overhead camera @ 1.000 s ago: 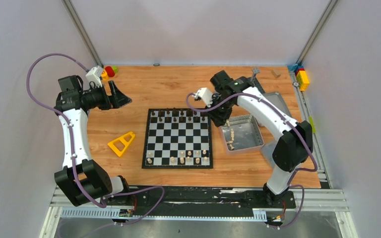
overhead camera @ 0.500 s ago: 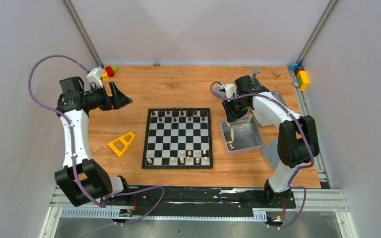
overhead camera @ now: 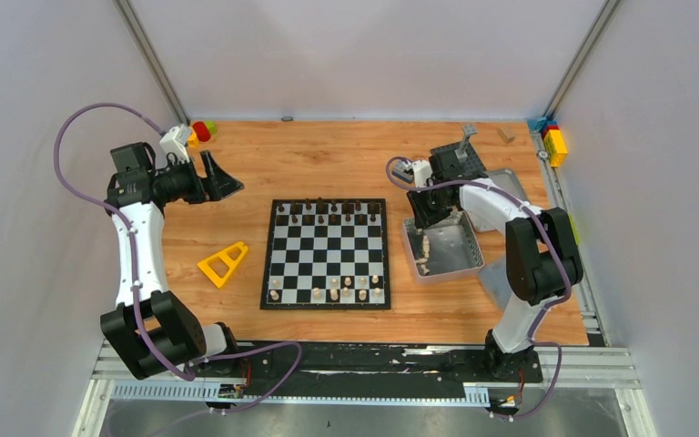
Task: Set up the chess pieces on the board
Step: Pick up the chess piece from the storage box.
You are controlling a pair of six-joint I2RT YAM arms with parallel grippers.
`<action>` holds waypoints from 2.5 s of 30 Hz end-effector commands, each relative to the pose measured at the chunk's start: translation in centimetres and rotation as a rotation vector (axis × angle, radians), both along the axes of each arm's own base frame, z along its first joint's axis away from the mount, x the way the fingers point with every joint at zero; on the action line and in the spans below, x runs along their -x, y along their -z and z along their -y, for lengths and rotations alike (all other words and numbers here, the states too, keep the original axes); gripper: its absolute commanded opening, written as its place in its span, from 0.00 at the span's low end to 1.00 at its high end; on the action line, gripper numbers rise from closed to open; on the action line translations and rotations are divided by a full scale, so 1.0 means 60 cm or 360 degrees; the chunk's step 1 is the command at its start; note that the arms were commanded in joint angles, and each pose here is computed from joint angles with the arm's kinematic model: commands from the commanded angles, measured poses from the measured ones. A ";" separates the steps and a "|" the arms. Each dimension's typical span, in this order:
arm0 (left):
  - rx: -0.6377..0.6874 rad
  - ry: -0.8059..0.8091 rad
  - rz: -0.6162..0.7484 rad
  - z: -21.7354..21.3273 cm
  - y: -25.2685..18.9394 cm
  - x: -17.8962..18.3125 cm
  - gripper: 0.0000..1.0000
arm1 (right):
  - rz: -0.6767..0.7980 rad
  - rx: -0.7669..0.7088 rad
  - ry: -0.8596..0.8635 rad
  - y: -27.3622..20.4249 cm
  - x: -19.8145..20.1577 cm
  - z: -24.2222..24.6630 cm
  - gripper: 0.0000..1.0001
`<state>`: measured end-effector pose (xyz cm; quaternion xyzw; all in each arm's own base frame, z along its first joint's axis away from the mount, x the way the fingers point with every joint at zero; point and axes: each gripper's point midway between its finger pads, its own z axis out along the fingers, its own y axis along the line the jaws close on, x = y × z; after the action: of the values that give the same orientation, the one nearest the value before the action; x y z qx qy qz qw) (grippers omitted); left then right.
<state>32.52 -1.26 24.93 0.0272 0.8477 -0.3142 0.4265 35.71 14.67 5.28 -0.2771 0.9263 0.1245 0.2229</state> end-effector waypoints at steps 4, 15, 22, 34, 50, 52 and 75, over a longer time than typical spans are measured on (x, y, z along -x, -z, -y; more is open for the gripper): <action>-0.0009 0.0023 0.0079 0.005 -0.015 0.000 1.00 | 0.0032 -0.0023 0.0046 0.018 -0.021 -0.007 0.31; -0.0005 0.0028 0.0078 0.006 -0.011 0.001 1.00 | 0.0007 -0.0037 0.0062 0.035 -0.021 -0.010 0.22; -0.0002 0.0031 0.0080 0.007 -0.010 0.001 1.00 | 0.0070 -0.0041 0.0069 0.029 -0.026 -0.008 0.09; -0.0047 0.0244 0.0191 0.044 -0.016 0.006 0.98 | 0.0240 -0.0131 -0.0222 -0.068 0.007 -0.008 0.00; -0.0074 0.0371 0.0194 0.094 0.000 0.008 0.98 | 0.0227 -0.0070 -0.0021 -0.037 -0.019 0.006 0.25; -0.0071 0.0367 0.0200 0.095 0.000 0.008 0.99 | 0.0204 -0.0056 -0.0009 -0.038 -0.007 0.012 0.32; -0.0065 0.0346 0.0174 0.093 0.014 0.005 1.00 | -0.0185 -0.0031 0.0013 0.034 0.090 0.013 0.38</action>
<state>32.18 -6.62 22.93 0.1308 0.8323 -0.3449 0.4139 30.74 13.53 3.69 -0.2659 0.9355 0.1432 0.1834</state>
